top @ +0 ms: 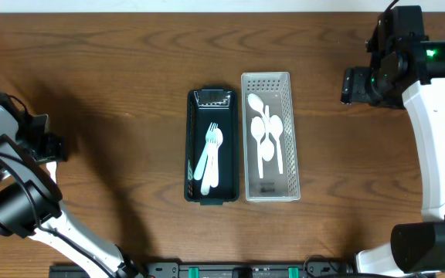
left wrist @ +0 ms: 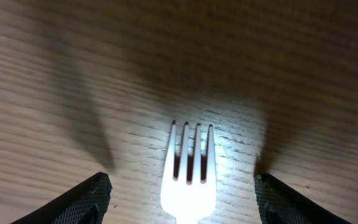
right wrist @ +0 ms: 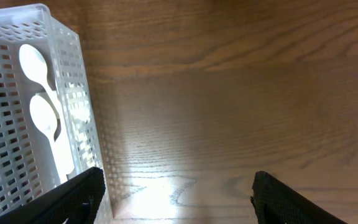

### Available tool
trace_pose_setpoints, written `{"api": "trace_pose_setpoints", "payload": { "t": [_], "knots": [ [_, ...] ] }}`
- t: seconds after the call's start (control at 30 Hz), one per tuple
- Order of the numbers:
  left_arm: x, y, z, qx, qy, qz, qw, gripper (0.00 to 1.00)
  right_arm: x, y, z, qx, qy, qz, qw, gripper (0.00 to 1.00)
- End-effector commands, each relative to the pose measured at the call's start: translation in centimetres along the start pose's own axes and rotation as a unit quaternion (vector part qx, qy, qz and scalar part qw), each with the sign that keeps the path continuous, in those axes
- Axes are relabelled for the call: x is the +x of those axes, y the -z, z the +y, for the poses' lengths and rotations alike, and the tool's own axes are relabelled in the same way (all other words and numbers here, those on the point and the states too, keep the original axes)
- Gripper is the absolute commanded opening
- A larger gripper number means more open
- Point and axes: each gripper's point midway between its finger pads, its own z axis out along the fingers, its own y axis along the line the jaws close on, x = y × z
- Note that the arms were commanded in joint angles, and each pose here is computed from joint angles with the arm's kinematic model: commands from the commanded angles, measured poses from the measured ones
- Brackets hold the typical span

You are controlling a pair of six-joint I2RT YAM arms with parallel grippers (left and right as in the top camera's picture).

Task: Pack container
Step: 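Grasp the last white fork with the left gripper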

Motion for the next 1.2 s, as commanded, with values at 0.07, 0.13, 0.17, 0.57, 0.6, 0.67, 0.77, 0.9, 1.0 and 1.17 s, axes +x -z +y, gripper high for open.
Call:
{"api": "trace_pose_setpoints", "payload": {
  "t": [0.07,0.13,0.17,0.57,0.6,0.67,0.77,0.9,1.0,1.17],
  "knots": [
    [1.43,-1.91,-0.9,0.019,-0.006,0.024,1.0,0.77,-0.2,-0.03,0.13,-0.001,0.008,-0.005,1.0,0.8],
    [1.48,-1.98,-0.92,0.02,-0.006,0.025,0.999,0.77,-0.24,-0.02,0.14,-0.001,0.008,-0.006,1.0,0.8],
    [1.47,-1.98,-0.92,0.02,-0.006,0.025,0.999,0.77,-0.26,-0.02,0.15,-0.002,0.008,-0.007,1.0,0.8],
    [1.08,-1.95,-1.61,0.04,0.002,0.014,0.999,0.46,-0.26,-0.02,0.15,-0.002,0.008,-0.007,1.0,0.8],
    [1.09,-1.95,-1.6,0.04,0.002,0.014,0.999,0.45,-0.26,-0.01,0.15,-0.002,0.008,-0.007,1.0,0.8],
    [1.09,-1.95,-1.6,0.04,0.002,0.014,0.999,0.43,-0.26,-0.02,0.15,-0.002,0.008,-0.007,1.0,0.8],
    [1.08,-1.95,-1.6,0.039,0.002,0.014,0.999,0.4,-0.26,-0.02,0.15,-0.002,0.008,-0.007,1.0,0.8],
    [1.07,-1.95,-1.59,0.039,0.002,0.014,0.999,0.37,-0.26,-0.02,0.15,-0.002,0.008,-0.007,1.0,0.8],
    [1.07,-1.95,-1.59,0.039,0.002,0.014,0.999,0.35,-0.26,-0.02,0.14,-0.001,0.008,-0.007,1.0,0.8],
    [1.07,-1.95,-1.59,0.039,0.002,0.014,0.999,0.31,-0.26,-0.02,0.14,-0.001,0.008,-0.007,1.0,0.8]
  ]
}}
